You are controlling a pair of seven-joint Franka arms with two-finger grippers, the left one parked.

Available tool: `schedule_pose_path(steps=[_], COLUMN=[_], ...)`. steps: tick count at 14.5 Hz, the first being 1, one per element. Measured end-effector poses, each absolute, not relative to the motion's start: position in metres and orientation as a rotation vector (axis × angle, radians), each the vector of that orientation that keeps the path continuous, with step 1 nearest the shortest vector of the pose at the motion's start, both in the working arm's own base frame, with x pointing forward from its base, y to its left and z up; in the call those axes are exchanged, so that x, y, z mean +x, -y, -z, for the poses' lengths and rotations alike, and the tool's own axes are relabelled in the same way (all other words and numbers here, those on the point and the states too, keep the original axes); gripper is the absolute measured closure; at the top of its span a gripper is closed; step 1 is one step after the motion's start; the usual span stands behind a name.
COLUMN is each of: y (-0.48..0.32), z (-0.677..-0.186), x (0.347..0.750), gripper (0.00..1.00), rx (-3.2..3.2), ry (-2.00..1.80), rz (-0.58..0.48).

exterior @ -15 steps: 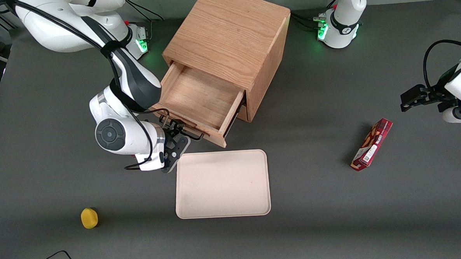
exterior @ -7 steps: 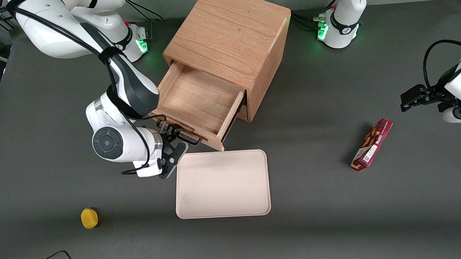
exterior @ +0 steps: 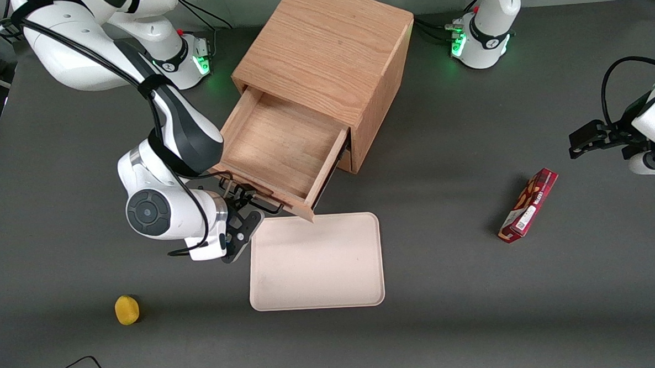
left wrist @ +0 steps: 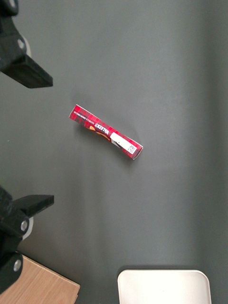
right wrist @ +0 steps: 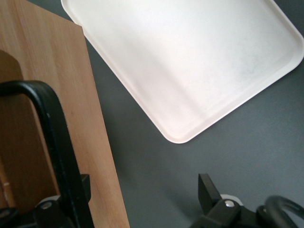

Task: Open upper drawer
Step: 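Pull the drawer further open with the right gripper holding the handle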

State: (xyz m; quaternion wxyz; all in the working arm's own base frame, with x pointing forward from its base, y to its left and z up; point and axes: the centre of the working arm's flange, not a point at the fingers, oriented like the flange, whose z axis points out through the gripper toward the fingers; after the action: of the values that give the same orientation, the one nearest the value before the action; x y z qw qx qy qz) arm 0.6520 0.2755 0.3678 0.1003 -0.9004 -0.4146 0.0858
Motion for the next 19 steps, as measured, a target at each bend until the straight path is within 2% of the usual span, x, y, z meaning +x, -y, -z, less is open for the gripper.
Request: schedule_pose_path(steps=[10,19], y=[-0.27,-0.275], z=[-0.373,-0.408], x=[0.658,0.658], gripper=[0.0,0.0], rx=[-2.671,-2.664], ry=[1.23,1.25], rz=[-0.268,-0.282])
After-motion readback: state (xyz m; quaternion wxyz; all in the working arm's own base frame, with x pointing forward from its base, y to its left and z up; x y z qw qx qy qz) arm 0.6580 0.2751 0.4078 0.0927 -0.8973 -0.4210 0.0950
